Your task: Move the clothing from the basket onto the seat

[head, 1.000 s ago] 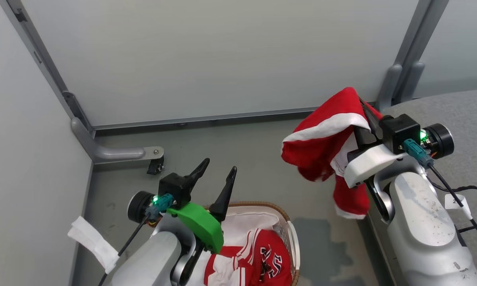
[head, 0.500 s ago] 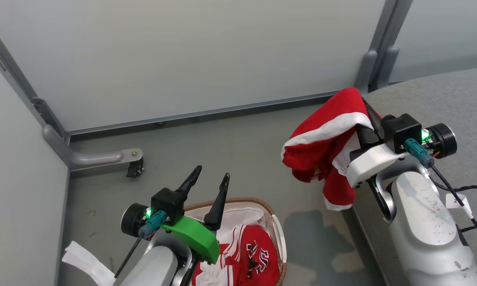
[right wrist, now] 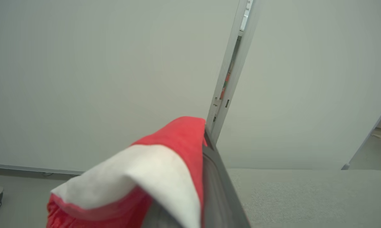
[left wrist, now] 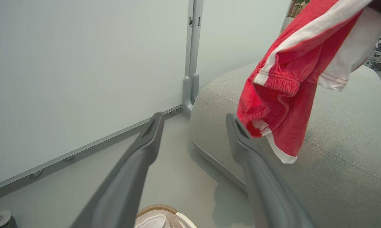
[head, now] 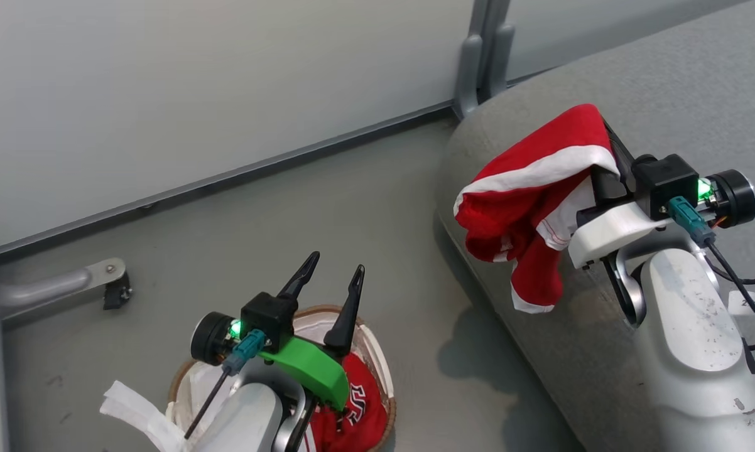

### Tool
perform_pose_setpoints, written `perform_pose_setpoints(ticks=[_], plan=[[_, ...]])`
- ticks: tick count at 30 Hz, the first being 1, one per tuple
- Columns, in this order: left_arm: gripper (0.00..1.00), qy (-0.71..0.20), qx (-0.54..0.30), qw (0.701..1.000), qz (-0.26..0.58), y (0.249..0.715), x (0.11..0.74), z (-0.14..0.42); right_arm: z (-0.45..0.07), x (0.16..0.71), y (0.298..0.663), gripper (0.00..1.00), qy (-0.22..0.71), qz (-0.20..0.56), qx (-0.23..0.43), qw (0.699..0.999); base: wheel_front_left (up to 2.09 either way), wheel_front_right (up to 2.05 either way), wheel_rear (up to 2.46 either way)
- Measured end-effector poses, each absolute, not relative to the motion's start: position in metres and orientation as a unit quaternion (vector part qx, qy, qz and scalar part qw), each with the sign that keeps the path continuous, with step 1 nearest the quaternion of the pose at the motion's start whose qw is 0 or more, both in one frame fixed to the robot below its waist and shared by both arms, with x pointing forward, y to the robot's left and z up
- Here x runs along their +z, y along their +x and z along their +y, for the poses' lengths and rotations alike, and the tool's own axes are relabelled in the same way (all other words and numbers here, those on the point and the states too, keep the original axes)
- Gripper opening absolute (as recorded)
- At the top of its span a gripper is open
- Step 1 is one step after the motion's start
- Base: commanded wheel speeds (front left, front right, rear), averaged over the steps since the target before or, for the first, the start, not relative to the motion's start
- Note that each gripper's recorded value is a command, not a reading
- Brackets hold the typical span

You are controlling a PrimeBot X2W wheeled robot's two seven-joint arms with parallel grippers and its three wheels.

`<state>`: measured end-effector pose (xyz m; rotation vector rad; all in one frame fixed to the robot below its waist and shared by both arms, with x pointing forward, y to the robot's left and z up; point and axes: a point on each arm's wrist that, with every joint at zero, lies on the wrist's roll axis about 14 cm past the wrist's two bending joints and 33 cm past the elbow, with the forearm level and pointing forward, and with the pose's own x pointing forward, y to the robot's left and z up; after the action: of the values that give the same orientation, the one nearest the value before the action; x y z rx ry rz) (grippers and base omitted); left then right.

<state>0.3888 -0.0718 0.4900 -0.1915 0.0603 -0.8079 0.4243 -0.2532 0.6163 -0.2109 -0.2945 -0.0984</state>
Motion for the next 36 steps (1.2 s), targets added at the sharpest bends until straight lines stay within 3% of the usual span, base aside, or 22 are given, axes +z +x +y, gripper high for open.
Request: perform_pose_setpoints(ticks=[10,17,31,36], plan=[[1.00,-0.096,-0.473,0.875,0.044,0.381,0.477,-0.131,-0.308,0.602,0.402,0.00,-0.122,-0.114,-0.120,0.979,0.00,0.00,0.00],[1.00,-0.105,-0.495,0.861,0.053,0.381,0.466,-0.146,-0.338,0.608,0.413,0.00,-0.139,-0.107,-0.153,0.973,0.00,0.00,0.00],[1.00,-0.086,-0.476,0.873,0.059,0.427,0.425,-0.119,-0.399,0.705,0.499,0.00,-0.247,-0.168,-0.187,0.936,0.00,0.00,0.00],[1.00,-0.092,-0.467,0.877,0.066,0.439,0.408,-0.112,-0.430,0.696,0.519,0.00,-0.261,-0.146,-0.216,0.930,0.00,0.00,0.00]])
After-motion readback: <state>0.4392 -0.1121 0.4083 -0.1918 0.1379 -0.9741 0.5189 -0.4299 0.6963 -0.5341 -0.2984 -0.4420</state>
